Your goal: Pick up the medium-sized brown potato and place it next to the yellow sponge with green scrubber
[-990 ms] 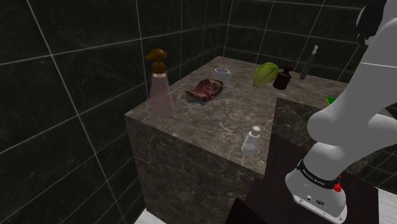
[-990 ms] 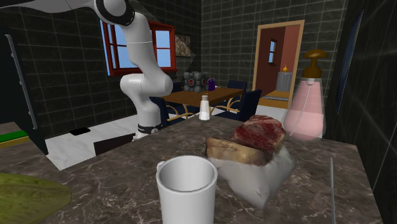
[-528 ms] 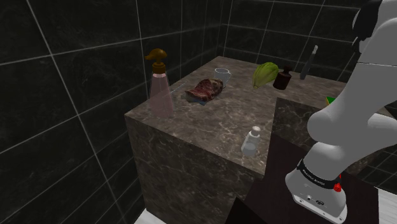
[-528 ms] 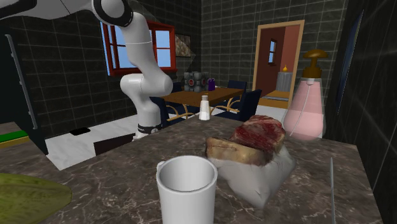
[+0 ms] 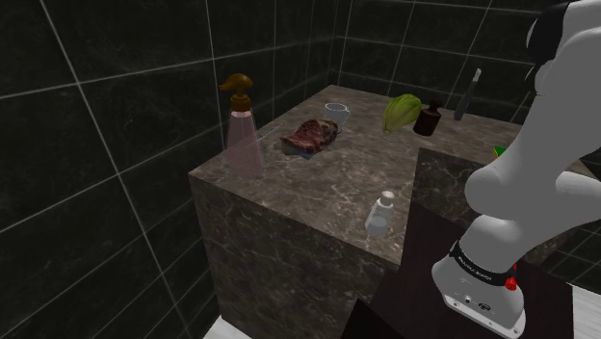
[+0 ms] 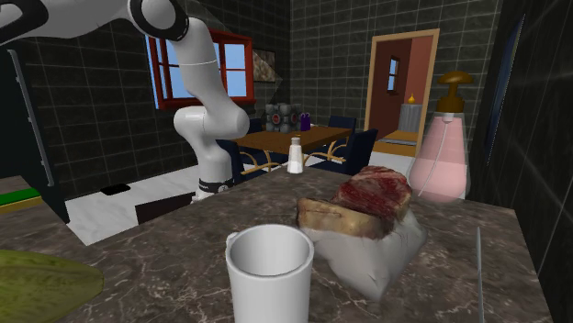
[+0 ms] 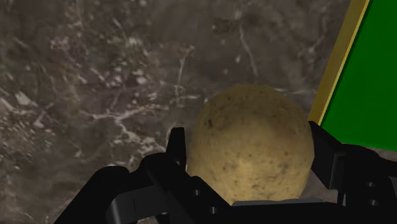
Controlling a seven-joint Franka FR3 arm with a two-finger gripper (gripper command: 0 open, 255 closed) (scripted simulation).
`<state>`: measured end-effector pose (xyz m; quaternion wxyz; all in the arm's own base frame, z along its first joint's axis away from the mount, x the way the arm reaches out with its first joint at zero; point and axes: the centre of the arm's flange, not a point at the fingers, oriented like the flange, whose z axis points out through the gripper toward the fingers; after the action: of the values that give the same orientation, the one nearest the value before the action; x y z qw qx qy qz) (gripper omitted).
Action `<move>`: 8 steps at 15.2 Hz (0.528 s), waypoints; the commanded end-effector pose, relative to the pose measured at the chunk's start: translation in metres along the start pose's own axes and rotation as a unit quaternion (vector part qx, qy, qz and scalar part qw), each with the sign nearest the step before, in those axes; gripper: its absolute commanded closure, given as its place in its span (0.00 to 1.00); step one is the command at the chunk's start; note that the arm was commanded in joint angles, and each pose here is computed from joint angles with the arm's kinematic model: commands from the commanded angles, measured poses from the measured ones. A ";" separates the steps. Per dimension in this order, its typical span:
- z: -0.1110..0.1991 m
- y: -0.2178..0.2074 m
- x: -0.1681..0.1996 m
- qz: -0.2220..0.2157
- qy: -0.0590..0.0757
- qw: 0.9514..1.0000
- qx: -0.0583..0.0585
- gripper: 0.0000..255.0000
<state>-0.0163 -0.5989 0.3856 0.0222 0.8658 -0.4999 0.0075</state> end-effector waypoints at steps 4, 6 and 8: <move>0.002 0.000 0.000 0.000 0.000 1.000 0.000 1.00; 0.002 0.000 0.000 0.000 0.000 1.000 0.000 1.00; 0.002 0.000 0.000 0.000 0.000 1.000 0.000 0.00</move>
<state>-0.0162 -0.5987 0.3834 0.0225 0.8657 -0.4999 0.0077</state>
